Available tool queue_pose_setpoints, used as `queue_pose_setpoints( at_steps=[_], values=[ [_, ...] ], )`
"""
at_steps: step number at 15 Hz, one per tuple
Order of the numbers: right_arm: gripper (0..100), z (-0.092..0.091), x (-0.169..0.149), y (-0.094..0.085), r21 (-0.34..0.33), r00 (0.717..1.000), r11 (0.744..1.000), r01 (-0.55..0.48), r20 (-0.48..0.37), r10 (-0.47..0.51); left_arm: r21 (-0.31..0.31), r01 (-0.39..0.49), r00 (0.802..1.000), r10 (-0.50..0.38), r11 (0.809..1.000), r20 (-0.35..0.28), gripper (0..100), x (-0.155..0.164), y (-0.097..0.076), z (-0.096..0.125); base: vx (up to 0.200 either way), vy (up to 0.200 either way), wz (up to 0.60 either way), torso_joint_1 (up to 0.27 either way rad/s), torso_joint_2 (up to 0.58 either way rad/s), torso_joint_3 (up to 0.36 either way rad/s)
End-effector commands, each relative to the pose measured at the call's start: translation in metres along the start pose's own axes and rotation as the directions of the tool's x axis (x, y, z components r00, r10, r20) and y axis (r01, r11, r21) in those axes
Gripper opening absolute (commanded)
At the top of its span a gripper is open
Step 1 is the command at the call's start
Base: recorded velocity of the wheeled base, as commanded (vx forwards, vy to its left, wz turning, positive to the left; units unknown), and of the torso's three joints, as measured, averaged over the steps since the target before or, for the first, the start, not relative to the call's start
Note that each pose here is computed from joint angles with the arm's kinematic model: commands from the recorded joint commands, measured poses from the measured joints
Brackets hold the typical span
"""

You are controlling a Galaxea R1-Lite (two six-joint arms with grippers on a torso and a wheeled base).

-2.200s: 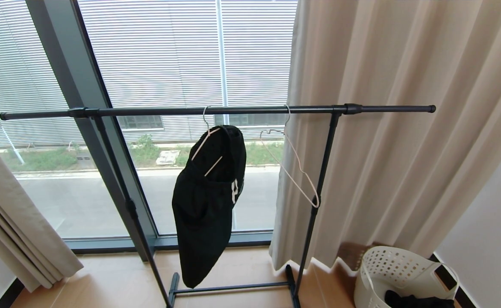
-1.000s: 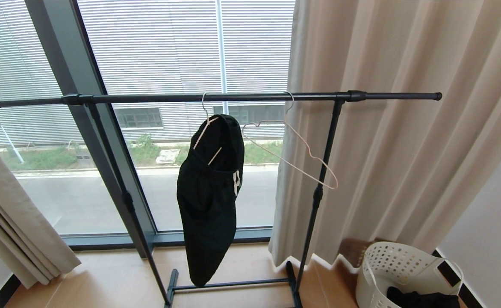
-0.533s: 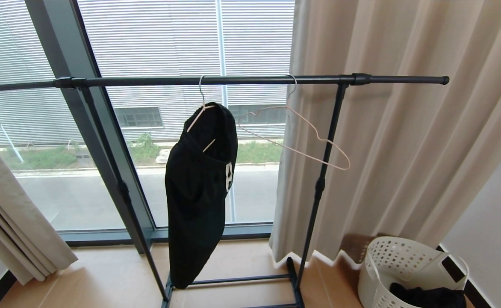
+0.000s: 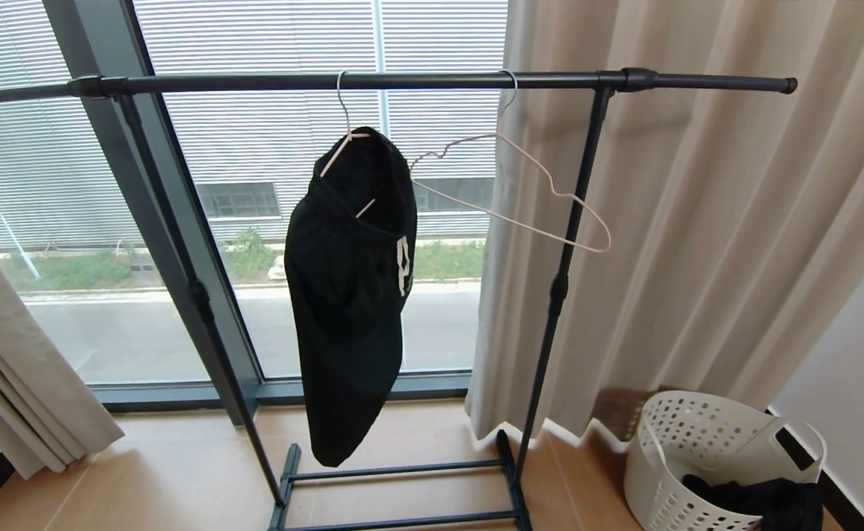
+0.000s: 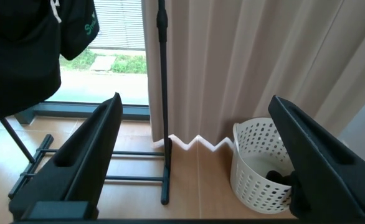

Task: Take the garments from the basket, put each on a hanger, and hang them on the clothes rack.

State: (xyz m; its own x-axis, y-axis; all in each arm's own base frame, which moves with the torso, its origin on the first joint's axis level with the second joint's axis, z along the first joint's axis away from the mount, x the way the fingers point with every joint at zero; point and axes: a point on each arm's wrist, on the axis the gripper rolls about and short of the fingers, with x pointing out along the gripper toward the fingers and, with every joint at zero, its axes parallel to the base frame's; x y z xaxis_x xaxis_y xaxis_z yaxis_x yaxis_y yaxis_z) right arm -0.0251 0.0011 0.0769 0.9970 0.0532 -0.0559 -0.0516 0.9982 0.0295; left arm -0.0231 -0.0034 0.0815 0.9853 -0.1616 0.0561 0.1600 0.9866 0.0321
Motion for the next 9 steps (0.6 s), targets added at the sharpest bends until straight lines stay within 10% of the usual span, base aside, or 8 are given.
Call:
queue_pose_setpoints(
  at_steps=[1, 9],
  values=[
    [100, 0.0001, 0.0001, 0.0000, 0.000, 1.000, 1.000, 0.000, -0.001, 0.000, 0.000, 0.000, 1.000, 0.000, 1.000, 0.001, 100, 0.0000, 0.0000, 0.0001, 0.000, 0.000, 0.00, -0.198, 0.53, 0.334],
    [100, 0.0001, 0.0001, 0.0000, 0.000, 1.000, 1.000, 0.000, -0.001, 0.000, 0.002, 0.000, 1.000, 0.000, 1.000, 0.001, 100, 0.0000, 0.0000, 0.0001, 0.000, 0.000, 0.00, -0.162, 0.50, 0.329]
  ],
)
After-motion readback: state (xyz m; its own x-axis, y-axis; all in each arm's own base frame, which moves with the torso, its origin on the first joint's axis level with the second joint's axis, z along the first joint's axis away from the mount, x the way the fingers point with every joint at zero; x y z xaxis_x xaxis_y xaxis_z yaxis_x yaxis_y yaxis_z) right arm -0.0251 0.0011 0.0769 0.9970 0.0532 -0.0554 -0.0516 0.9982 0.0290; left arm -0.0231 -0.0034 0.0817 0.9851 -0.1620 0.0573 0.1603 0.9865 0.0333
